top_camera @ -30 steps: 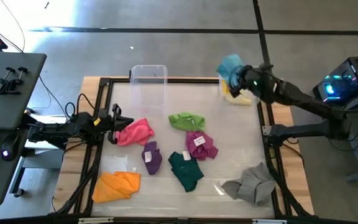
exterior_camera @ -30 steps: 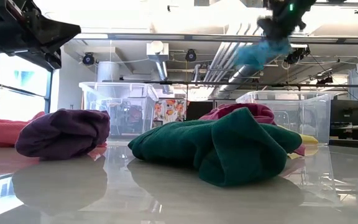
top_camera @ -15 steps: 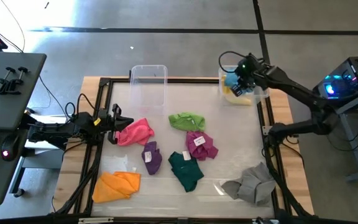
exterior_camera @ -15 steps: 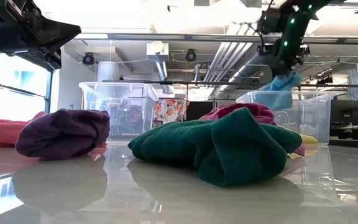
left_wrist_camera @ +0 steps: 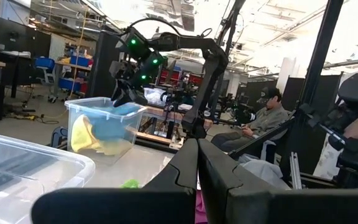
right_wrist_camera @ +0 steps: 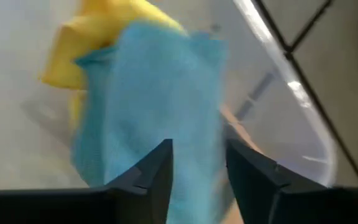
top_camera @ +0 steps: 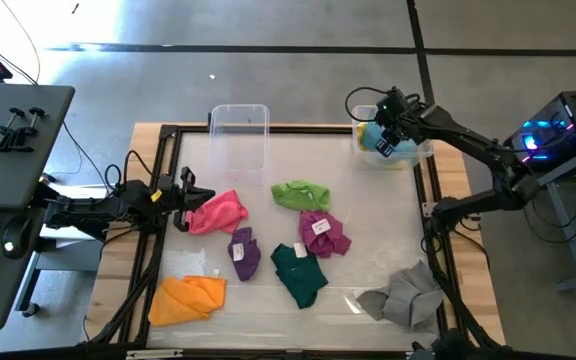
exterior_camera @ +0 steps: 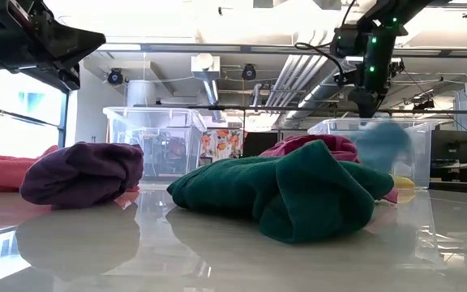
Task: Sort towels by color in basket
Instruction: Put the blue towel into the right transparent bin, then put the dark green towel into the left transparent bin
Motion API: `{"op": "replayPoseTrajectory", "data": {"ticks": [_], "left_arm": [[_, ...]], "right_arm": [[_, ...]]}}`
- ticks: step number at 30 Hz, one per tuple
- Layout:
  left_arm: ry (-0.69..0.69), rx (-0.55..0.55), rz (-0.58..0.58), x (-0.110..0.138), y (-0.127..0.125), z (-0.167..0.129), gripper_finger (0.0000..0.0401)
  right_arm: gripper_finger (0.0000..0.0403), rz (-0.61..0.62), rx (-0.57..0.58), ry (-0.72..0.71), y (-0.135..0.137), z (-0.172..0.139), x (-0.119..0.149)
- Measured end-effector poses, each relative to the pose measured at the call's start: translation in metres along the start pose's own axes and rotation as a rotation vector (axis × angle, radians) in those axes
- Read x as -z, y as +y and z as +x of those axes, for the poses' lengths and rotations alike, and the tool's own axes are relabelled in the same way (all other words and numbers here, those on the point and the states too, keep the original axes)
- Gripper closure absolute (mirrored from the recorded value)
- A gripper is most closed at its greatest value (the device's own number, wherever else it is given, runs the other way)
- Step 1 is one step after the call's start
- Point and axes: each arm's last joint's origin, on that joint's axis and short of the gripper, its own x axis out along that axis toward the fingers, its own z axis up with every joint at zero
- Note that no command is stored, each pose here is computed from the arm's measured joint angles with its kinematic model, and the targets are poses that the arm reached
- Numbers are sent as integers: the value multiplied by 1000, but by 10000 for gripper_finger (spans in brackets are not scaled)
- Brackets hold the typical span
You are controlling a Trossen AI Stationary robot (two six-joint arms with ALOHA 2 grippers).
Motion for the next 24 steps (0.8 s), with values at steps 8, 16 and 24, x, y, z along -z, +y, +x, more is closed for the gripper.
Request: {"op": "replayPoseTrajectory", "data": {"ticks": [8, 16, 24], "left_arm": [[0, 0, -1, 0, 0, 0, 401], [1, 0, -2, 0, 0, 0, 401], [3, 4, 5, 0, 0, 0, 401]], "right_arm": [[230, 69, 93, 17, -3, -2, 1], [241, 127, 54, -159, 8, -36, 2], [255, 49, -144, -518, 58, -72, 7]]}}
